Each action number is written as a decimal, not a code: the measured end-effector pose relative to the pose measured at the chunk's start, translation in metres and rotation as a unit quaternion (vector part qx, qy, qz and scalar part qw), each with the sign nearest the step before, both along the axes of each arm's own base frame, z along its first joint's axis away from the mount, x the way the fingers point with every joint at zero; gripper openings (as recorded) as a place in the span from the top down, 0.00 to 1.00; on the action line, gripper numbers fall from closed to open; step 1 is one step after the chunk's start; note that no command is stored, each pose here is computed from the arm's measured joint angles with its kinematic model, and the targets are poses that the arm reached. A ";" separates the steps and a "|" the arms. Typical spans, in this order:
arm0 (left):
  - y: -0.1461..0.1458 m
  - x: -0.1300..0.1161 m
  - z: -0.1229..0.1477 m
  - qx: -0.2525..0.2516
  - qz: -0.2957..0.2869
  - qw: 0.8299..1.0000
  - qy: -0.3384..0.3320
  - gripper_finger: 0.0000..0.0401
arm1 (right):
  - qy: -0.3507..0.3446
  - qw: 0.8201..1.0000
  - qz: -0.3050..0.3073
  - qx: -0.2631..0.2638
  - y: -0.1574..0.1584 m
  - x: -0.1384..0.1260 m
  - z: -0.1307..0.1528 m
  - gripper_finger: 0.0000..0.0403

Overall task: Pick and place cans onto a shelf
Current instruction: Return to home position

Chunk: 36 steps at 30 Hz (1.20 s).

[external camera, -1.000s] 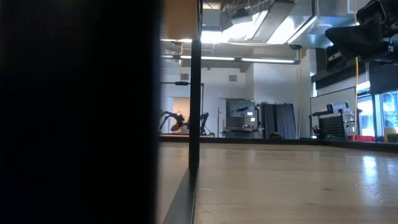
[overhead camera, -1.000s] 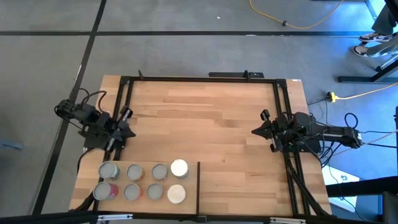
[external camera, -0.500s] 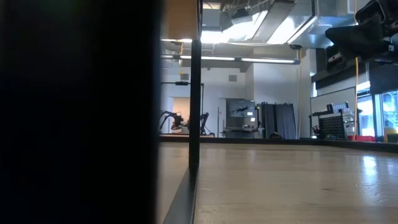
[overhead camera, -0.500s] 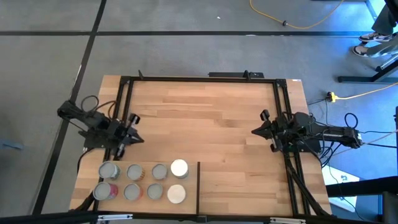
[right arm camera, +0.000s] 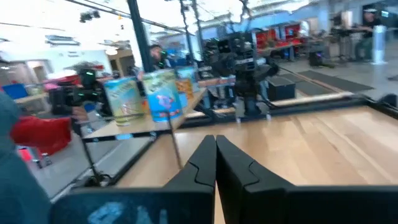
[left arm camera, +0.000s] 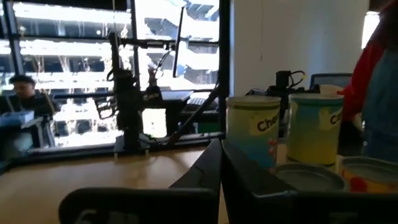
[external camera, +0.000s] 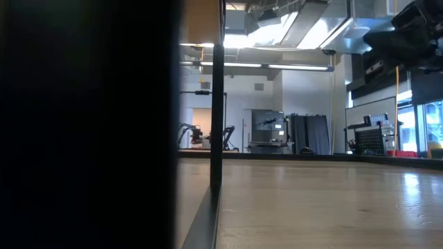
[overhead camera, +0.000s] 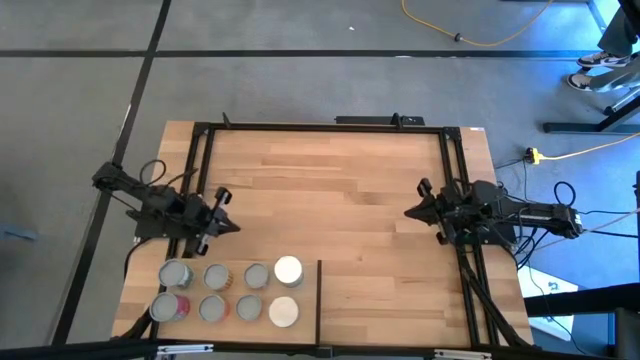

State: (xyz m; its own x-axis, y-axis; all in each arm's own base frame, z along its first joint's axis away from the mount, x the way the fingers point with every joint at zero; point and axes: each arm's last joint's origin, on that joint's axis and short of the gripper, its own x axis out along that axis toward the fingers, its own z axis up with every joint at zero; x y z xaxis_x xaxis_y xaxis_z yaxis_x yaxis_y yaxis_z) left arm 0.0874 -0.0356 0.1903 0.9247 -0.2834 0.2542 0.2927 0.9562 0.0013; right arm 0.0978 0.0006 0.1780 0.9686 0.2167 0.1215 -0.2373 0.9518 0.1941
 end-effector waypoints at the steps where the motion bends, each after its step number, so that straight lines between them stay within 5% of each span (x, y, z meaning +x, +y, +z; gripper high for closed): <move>1: 0.000 0.001 -0.002 -0.002 0.007 1.000 0.011 1.00 | 0.005 1.000 -0.009 0.000 0.000 0.000 -0.001 0.99; 12: 0.002 0.004 -0.020 -0.031 0.048 0.992 0.114 1.00 | 0.053 0.998 -0.022 0.002 -0.001 0.002 -0.010 0.99; 36: 0.001 0.004 -0.021 0.028 0.048 0.993 0.108 1.00 | 0.055 0.997 -0.048 0.007 -0.003 0.002 -0.010 0.95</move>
